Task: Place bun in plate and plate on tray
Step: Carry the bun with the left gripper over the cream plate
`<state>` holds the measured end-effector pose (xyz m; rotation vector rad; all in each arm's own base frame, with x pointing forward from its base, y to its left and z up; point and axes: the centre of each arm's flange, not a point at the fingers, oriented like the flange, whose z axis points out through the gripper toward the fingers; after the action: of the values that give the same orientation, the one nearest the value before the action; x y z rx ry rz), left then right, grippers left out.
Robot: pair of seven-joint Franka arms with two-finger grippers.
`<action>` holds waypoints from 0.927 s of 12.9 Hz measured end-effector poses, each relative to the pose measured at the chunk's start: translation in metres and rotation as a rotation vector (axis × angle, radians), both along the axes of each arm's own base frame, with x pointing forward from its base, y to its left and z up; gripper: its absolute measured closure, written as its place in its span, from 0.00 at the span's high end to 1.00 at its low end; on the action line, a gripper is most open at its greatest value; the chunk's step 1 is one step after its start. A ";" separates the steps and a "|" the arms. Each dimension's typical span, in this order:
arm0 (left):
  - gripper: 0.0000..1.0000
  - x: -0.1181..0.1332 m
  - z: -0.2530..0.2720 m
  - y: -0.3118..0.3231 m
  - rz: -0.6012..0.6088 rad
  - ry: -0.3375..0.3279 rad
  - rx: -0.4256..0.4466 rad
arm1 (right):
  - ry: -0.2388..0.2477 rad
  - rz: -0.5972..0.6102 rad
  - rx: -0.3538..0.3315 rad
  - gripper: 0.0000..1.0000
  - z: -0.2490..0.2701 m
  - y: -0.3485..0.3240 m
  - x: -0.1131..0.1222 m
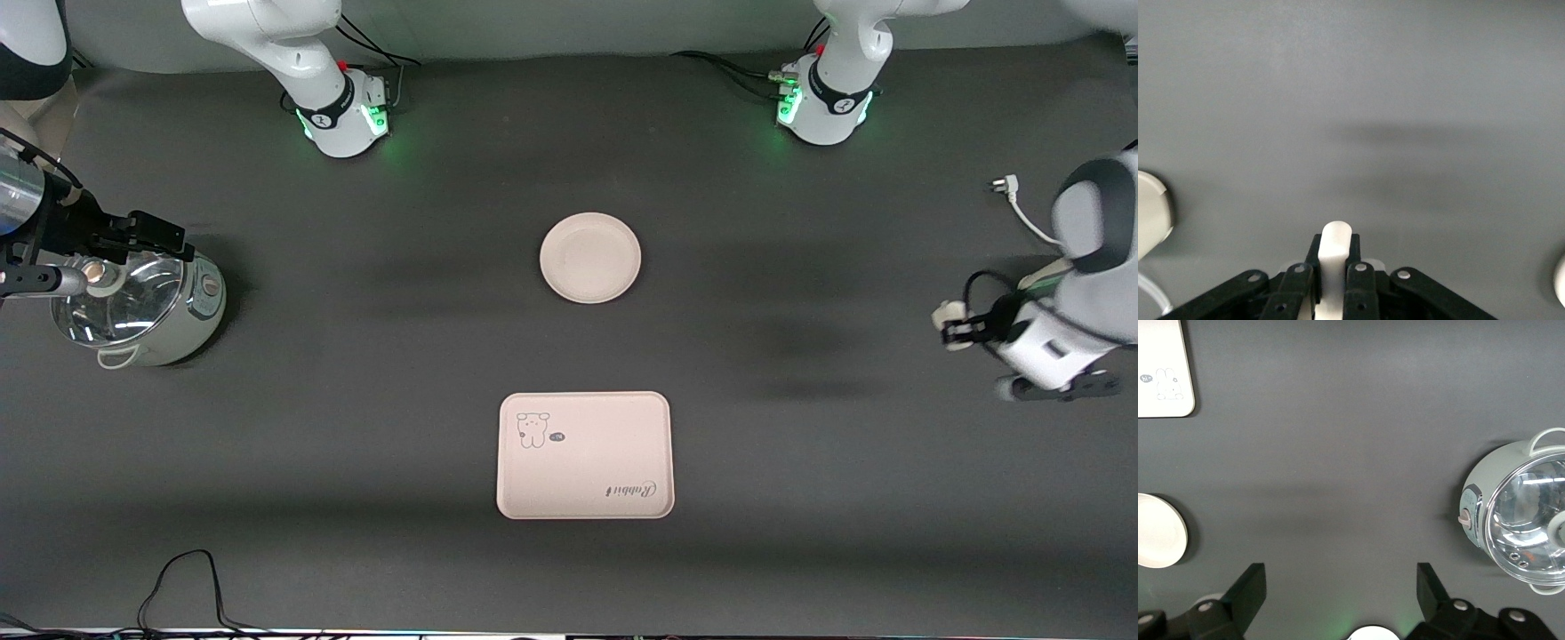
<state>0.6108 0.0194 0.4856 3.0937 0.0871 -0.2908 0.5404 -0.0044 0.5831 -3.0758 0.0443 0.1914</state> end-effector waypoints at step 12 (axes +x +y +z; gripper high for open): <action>0.19 -0.019 0.010 -0.241 0.183 0.028 0.052 | -0.021 0.006 0.000 1.00 0.002 0.004 0.002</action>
<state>0.5922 -0.2219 0.4954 3.1030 0.3823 -0.3301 0.5426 -0.0009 0.5851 -3.0783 0.0348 0.1594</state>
